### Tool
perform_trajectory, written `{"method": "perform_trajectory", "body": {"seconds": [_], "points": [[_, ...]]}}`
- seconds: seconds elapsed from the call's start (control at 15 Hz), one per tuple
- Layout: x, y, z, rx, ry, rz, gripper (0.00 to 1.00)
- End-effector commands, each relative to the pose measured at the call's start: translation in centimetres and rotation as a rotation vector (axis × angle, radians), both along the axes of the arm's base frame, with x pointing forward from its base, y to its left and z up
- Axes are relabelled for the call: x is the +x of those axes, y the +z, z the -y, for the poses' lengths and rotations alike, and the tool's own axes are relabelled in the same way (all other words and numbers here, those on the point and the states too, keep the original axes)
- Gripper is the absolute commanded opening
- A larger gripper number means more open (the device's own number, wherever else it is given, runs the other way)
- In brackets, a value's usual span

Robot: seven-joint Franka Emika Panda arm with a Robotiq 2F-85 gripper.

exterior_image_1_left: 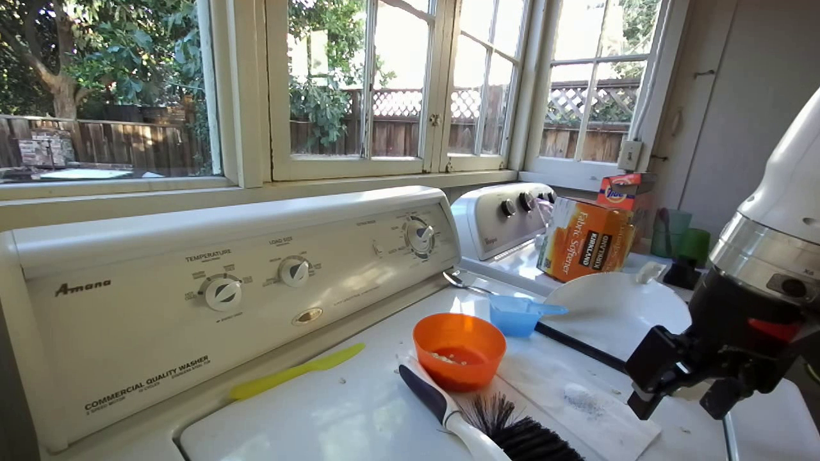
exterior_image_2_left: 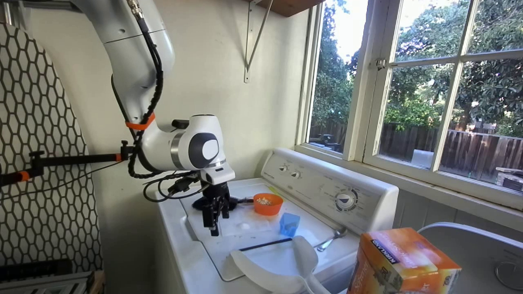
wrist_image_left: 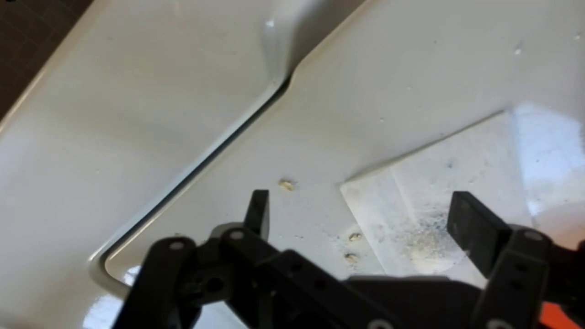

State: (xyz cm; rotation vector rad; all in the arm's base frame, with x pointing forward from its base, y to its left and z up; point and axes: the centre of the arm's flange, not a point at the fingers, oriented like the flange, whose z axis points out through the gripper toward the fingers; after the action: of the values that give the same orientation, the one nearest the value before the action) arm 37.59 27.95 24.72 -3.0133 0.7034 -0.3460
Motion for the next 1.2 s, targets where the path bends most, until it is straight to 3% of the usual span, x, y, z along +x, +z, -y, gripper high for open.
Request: {"method": "perform_trajectory", "body": {"seconds": [0.0,0.6,1.13], "points": [[0.5,-0.3,0.6,-0.001,0.067,0.042,1.00],[1.0,-1.8,-0.1,0.029,0.281,0.002,1.00],[2.1,-2.3,0.2,0.010,0.351,0.006,1.00]]}}
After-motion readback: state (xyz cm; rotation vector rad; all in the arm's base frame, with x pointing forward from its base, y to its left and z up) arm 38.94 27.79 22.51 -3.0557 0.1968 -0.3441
